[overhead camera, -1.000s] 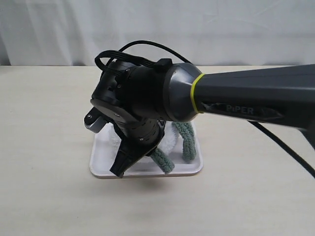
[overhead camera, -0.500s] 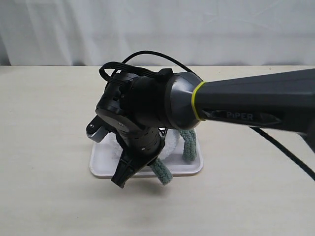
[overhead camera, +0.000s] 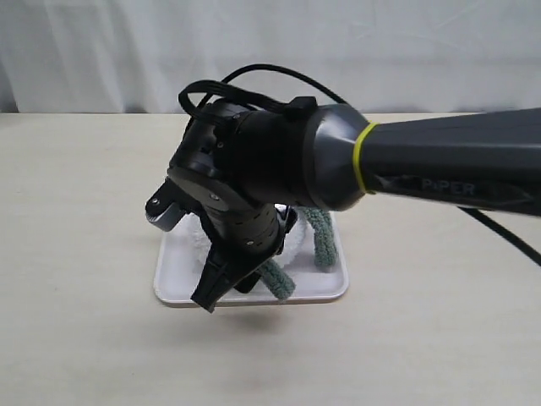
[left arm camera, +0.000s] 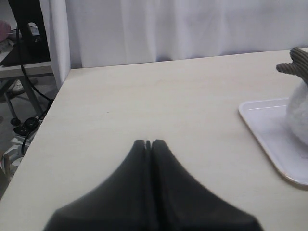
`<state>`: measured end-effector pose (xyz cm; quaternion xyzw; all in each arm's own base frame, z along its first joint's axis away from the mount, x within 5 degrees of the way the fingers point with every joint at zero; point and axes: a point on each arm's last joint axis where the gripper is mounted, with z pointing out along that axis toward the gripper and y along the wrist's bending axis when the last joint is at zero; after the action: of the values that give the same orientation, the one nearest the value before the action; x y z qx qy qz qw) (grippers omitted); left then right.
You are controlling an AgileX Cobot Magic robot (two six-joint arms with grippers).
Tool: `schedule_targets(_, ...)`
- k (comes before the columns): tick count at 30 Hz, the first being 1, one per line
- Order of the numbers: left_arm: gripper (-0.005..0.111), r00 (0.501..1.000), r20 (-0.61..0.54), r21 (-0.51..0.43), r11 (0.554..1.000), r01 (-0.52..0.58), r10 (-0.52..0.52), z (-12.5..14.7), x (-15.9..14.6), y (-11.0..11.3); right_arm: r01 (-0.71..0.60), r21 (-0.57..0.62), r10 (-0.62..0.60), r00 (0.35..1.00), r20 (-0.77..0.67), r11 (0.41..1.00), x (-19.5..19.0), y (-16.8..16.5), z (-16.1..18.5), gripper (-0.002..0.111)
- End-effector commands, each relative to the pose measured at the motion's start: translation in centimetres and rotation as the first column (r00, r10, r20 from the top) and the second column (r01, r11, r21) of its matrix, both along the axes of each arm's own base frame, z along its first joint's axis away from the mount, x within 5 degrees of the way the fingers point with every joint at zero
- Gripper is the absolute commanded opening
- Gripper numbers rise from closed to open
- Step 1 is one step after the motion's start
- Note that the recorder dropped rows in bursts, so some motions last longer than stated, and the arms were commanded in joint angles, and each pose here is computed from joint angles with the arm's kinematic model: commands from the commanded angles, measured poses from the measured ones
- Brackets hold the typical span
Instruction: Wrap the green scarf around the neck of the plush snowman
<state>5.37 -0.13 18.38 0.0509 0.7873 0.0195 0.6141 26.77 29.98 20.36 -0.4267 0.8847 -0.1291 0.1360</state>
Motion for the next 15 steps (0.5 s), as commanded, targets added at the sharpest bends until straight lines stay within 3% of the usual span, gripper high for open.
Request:
schedule_targets(1, 0.000, 1.000, 0.011, -0.005, 1.000, 0.007, -0.007, 0.0, 0.0, 0.0, 0.013, -0.001, -0.013, 1.000, 0.013, 1.000, -0.6, -0.9, 2.4, 0.064)
schedule_targets(6, 0.000, 1.000, 0.011, -0.005, 1.000, 0.007, -0.007, 0.0, 0.0, 0.0, 0.049, -0.014, -0.049, 0.998, 0.026, 0.999, -1.2, -2.0, 4.4, 0.064)
schedule_targets(11, 0.000, 1.000, 0.011, -0.005, 1.000, 0.007, -0.007, 0.0, 0.0, 0.0, 0.200, -0.003, -0.197, 0.964, 0.182, 0.980, 0.2, -4.0, 6.3, 0.064)
schedule_targets(15, 0.000, 1.000, 0.011, -0.005, 1.000, 0.007, -0.007, 0.0, 0.0, 0.0, 0.289, -0.018, -0.281, 0.942, 0.184, 0.957, 1.9, -6.9, 6.1, 0.064)
